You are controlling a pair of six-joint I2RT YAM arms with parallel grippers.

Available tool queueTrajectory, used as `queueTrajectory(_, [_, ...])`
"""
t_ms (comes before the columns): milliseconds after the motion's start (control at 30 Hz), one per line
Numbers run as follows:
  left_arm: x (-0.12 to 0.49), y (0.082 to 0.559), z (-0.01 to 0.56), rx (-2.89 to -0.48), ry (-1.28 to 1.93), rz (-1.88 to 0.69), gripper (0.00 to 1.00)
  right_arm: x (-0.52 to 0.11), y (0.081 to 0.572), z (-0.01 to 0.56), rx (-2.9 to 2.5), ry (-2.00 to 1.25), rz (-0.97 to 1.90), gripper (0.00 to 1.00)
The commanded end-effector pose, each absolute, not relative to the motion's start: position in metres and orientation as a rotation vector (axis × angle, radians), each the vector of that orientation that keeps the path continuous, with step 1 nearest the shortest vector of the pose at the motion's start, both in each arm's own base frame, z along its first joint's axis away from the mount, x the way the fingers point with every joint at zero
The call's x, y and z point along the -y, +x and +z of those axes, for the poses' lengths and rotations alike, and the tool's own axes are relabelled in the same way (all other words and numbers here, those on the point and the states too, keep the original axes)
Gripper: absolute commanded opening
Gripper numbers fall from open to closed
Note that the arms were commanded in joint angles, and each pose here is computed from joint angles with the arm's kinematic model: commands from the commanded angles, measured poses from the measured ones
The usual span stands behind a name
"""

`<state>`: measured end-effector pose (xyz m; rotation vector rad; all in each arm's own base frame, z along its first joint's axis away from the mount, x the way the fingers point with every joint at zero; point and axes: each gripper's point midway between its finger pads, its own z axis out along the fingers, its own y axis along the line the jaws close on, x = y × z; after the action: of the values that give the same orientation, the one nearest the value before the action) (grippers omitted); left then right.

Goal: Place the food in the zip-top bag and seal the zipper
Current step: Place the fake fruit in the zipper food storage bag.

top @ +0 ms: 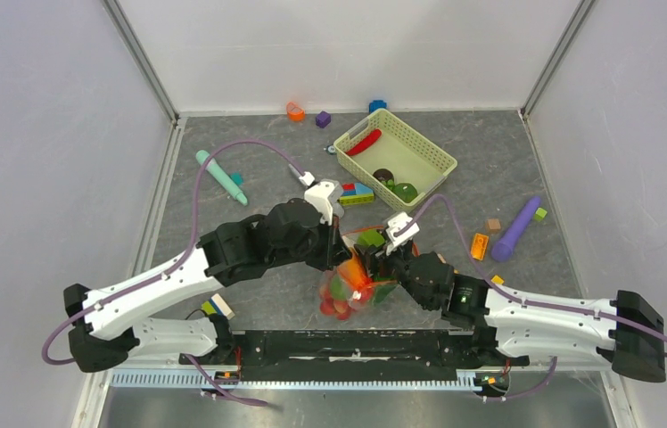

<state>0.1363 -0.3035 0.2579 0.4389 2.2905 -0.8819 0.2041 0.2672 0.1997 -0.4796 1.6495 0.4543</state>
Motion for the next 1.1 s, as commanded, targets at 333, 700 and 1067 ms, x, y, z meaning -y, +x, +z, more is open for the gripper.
queueTrajectory(333, [0.274, 0.146, 0.280, -2.186, 0.305, -0.848, 0.02, -0.319, 0.149, 0.281, -1.356, -0.736, 0.876, 0.98])
queueTrajectory(700, [0.270, 0.148, 0.273, -2.189, 0.287, -0.824, 0.02, -0.311, 0.128, 0.308, -1.215, -0.794, 0.945, 0.98])
queueTrajectory(1067, [0.266, 0.150, 0.272, -2.182, 0.268, -0.809, 0.03, -0.290, 0.139, 0.311, -1.238, -0.701, 0.888, 0.98])
